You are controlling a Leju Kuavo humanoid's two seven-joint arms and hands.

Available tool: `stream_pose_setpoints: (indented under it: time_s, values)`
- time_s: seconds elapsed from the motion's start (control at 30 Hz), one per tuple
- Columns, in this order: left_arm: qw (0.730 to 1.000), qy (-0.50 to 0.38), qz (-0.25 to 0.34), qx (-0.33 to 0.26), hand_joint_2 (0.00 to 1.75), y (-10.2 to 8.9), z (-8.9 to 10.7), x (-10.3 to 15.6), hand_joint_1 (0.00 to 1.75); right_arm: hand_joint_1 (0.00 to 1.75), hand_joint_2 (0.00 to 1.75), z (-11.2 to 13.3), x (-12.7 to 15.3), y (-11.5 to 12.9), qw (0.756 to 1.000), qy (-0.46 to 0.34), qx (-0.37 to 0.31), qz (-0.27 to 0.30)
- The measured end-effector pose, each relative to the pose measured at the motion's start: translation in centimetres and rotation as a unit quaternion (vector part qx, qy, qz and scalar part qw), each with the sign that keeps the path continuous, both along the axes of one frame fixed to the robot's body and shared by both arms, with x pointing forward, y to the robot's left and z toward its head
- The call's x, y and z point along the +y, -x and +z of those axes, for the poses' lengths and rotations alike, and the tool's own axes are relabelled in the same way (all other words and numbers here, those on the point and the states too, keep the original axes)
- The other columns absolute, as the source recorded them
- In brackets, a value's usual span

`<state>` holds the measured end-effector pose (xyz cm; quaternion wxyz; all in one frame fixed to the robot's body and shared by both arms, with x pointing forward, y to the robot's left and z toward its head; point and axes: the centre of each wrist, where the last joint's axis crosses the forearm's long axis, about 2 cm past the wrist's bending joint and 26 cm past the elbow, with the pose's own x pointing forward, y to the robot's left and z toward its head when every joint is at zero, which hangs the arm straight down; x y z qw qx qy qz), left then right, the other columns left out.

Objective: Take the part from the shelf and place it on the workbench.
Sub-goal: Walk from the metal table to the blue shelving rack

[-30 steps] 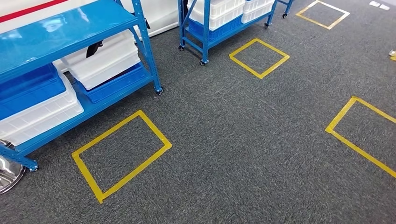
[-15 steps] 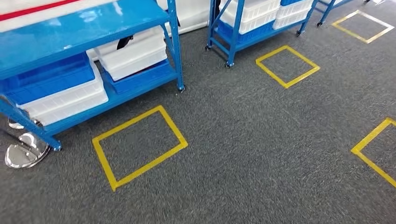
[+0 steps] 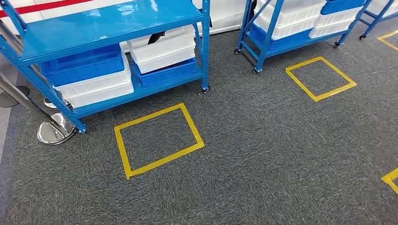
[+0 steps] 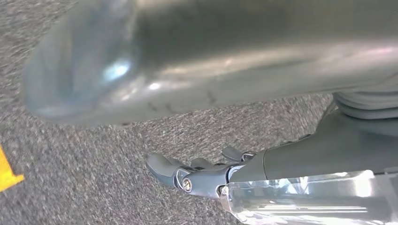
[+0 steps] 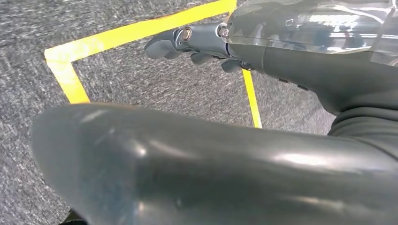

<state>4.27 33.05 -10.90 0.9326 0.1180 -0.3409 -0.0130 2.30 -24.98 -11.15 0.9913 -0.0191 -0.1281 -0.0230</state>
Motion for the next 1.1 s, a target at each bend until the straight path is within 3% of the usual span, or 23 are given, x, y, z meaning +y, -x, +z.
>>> stream_pose_setpoints:
  time_s: [1.1]
  values:
    - [0.995,0.035,0.084,-0.029,0.00,0.18,-0.09,-0.68,0.00,0.00,0.00,0.04,0.50,0.10,1.000,0.003,-0.002,-0.031]
